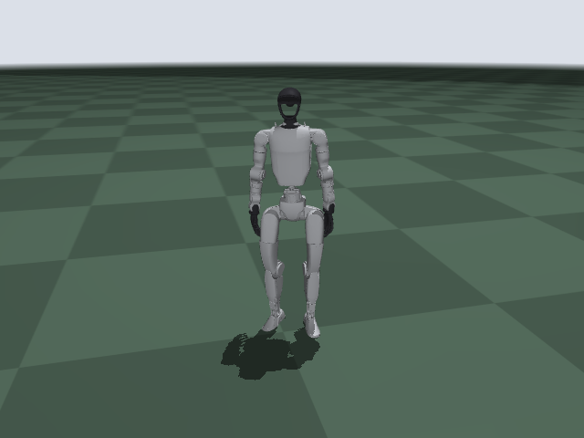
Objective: Upper body actions
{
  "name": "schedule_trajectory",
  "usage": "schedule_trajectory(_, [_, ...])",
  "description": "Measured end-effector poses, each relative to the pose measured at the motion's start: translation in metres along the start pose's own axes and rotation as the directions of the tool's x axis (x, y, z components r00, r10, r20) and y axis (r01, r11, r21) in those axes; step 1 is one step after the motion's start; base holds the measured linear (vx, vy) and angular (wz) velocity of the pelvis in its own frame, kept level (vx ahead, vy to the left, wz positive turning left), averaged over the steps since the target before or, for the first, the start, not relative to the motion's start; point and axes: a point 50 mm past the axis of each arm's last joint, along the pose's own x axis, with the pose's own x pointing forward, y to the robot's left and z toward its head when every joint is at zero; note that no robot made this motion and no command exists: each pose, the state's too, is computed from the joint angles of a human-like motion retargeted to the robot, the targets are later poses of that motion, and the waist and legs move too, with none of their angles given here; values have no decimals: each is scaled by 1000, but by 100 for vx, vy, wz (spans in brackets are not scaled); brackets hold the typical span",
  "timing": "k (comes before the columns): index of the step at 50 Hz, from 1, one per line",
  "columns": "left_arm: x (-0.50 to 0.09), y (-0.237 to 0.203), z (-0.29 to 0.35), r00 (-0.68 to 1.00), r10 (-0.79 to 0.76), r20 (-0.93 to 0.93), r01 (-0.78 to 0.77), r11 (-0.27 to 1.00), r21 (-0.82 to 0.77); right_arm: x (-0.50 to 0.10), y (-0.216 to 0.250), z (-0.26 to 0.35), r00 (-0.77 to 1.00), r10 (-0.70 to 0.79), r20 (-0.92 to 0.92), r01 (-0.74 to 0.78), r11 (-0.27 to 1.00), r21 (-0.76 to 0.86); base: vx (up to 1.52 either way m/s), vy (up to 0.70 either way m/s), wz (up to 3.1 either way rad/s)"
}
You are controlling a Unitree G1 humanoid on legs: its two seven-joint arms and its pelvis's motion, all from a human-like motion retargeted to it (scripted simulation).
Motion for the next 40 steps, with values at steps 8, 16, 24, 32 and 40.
schedule_trajectory(8, [0, 0, 0, 1000, -1, 0, 1, 1000, -2, 0, 0, -1, 1000, -1, -6, 1, 1000, 2, 0, 0, 0])
schedule_trajectory(16, [0, -2, 3, 1000, -2, 10, 2, 1000, 0, 0, -1, 0, 1000, -1, -2, 1, 1000, 1, 0, 0, 0])
schedule_trajectory(24, [0, -4, 4, 1000, -4, 16, 4, 1000, 2, 0, 0, 1, 1000, 4, -1, -4, 1000, -1, 0, 0, 0])
schedule_trajectory(32, [0, -3, 3, 1000, -3, 11, 3, 1000, -1, 0, 1, 1, 1000, 9, 0, -9, 1000, -1, 0, 0, 0])
schedule_trajectory(40, [0, -2, 3, 1000, 1, 9, -1, 1000, -4, 0, 1, 0, 1000, 7, -7, -7, 1000, -1, 0, 0, 0])
